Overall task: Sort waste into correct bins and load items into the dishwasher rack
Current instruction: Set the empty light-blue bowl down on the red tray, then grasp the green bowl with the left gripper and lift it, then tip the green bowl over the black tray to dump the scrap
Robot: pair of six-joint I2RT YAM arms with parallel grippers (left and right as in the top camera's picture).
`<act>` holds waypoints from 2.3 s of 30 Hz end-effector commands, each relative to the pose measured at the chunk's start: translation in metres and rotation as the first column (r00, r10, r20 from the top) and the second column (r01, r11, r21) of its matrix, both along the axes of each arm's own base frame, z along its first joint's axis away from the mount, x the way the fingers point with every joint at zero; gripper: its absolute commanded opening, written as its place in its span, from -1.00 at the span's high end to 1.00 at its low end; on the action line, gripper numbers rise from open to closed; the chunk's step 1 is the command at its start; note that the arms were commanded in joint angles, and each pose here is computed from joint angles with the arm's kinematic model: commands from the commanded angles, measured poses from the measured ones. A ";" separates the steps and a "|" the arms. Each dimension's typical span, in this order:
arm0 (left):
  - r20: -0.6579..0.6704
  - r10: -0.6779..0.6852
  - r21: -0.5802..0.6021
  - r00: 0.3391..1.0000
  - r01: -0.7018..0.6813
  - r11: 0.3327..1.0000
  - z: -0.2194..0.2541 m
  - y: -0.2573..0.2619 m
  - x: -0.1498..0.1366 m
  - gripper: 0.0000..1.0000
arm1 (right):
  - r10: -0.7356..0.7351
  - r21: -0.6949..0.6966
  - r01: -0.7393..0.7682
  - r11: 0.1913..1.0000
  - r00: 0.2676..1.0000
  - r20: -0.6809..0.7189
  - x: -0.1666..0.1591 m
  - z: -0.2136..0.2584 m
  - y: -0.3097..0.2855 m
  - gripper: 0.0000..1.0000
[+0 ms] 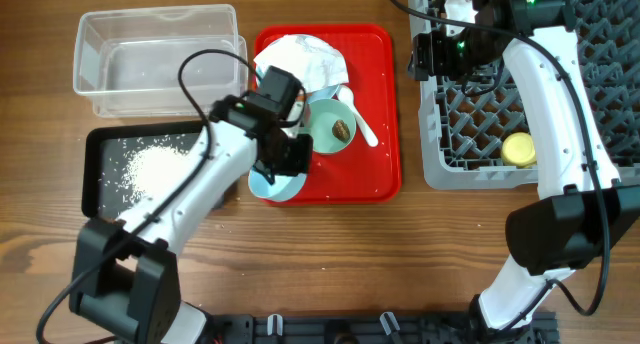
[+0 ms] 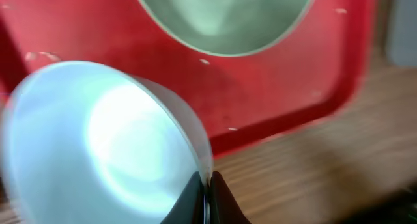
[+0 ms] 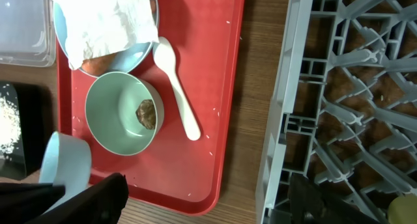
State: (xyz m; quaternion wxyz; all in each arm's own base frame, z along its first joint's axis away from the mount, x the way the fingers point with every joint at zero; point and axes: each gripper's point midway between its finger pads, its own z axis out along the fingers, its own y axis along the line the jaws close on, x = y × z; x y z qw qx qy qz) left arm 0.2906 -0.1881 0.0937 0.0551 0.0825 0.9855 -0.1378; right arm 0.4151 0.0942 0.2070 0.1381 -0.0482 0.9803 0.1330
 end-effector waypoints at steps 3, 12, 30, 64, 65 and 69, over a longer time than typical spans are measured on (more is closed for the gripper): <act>0.089 0.004 0.118 0.996 -0.015 0.993 -0.005 0.000 0.012 0.75 | 0.008 -0.012 -0.007 1.000 1.000 0.013 -0.001 0.003 -0.003 -0.64; 0.296 -0.179 0.046 0.938 0.173 0.984 0.012 -0.036 0.046 -0.52 | -0.003 -0.046 0.004 0.999 1.000 0.018 0.001 0.002 -0.009 -0.65; 0.283 -0.692 0.348 0.664 0.601 0.719 -0.071 -0.065 0.063 0.08 | -0.042 -0.176 0.045 0.983 0.999 0.022 0.001 -0.002 -0.032 -0.68; 0.091 0.443 -0.383 0.892 -0.379 0.842 0.080 0.179 0.059 0.92 | -0.044 -0.180 0.050 0.982 0.998 0.037 0.005 -0.001 -0.033 -0.70; 0.080 0.447 -0.453 0.891 -0.368 0.812 0.082 0.186 0.058 0.92 | -0.044 -0.180 0.050 0.982 0.998 0.037 0.004 -0.001 -0.033 -0.70; 0.035 0.470 -0.680 0.882 -0.324 0.658 0.085 0.203 0.049 0.92 | -0.045 -0.182 0.049 0.982 0.999 0.026 0.002 -0.002 -0.033 -0.70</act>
